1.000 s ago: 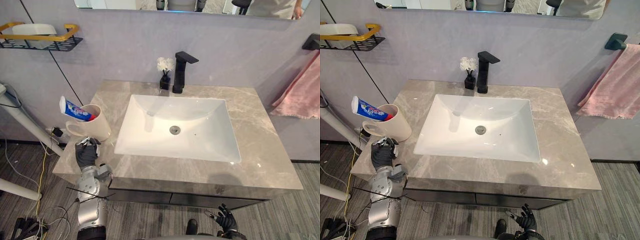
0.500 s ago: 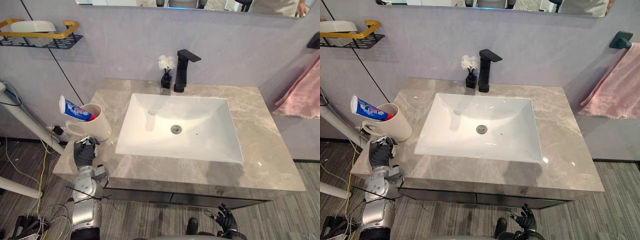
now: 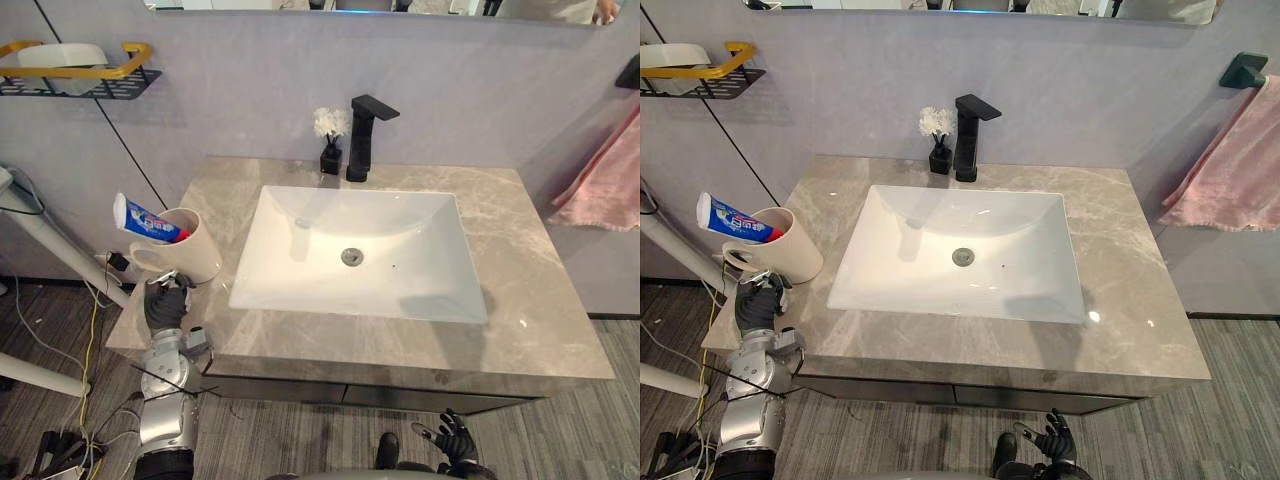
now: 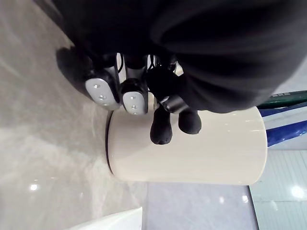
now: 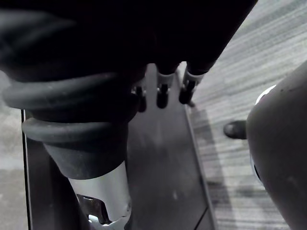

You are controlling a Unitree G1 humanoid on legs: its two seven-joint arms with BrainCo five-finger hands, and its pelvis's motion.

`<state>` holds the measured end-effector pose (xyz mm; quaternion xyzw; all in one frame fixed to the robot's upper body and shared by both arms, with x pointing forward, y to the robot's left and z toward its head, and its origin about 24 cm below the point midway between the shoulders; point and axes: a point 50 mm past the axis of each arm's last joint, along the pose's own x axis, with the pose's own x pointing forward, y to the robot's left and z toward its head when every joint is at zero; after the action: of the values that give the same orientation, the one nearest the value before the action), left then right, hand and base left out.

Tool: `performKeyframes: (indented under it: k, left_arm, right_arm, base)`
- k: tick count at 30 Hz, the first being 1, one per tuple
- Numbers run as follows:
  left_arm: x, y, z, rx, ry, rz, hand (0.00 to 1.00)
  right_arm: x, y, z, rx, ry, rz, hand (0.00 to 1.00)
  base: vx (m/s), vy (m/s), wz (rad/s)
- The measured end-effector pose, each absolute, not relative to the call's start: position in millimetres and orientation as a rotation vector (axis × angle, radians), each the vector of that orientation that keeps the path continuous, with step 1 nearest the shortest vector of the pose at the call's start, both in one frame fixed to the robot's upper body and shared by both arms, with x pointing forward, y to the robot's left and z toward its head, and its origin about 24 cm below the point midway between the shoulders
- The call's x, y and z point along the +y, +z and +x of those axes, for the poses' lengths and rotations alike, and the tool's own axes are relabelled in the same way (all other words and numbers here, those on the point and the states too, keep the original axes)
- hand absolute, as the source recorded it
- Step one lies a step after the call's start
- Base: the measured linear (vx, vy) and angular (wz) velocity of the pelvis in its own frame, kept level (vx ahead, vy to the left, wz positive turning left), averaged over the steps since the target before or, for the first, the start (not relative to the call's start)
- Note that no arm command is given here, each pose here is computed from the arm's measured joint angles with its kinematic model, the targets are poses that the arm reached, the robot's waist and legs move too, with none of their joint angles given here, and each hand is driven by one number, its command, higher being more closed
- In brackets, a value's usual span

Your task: Organize washtable

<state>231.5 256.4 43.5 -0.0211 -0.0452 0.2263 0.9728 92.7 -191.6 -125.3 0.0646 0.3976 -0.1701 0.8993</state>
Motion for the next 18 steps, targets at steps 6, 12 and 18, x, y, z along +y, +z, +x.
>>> performKeyframes:
  k: [6,12,18]
  left_arm:
    - [258.6,46.7,236.4,-0.1,0.469,-0.036,1.0]
    - [262.2,51.3,244.6,-0.113,0.486,-0.03,1.0]
    - [266.8,59.3,253.9,-0.141,0.521,-0.041,1.0]
  right_arm:
    - [-197.1,-124.8,92.3,0.822,-0.361,0.12,0.0]
    - [-196.9,-126.1,92.4,0.829,-0.362,0.121,0.0]
    - [-198.3,-126.4,94.2,0.828,-0.37,0.122,0.0]
  base:
    - [0.0,0.0,0.0]
    - [-0.02,0.003,-0.05]
    - [0.0,0.001,-0.01]
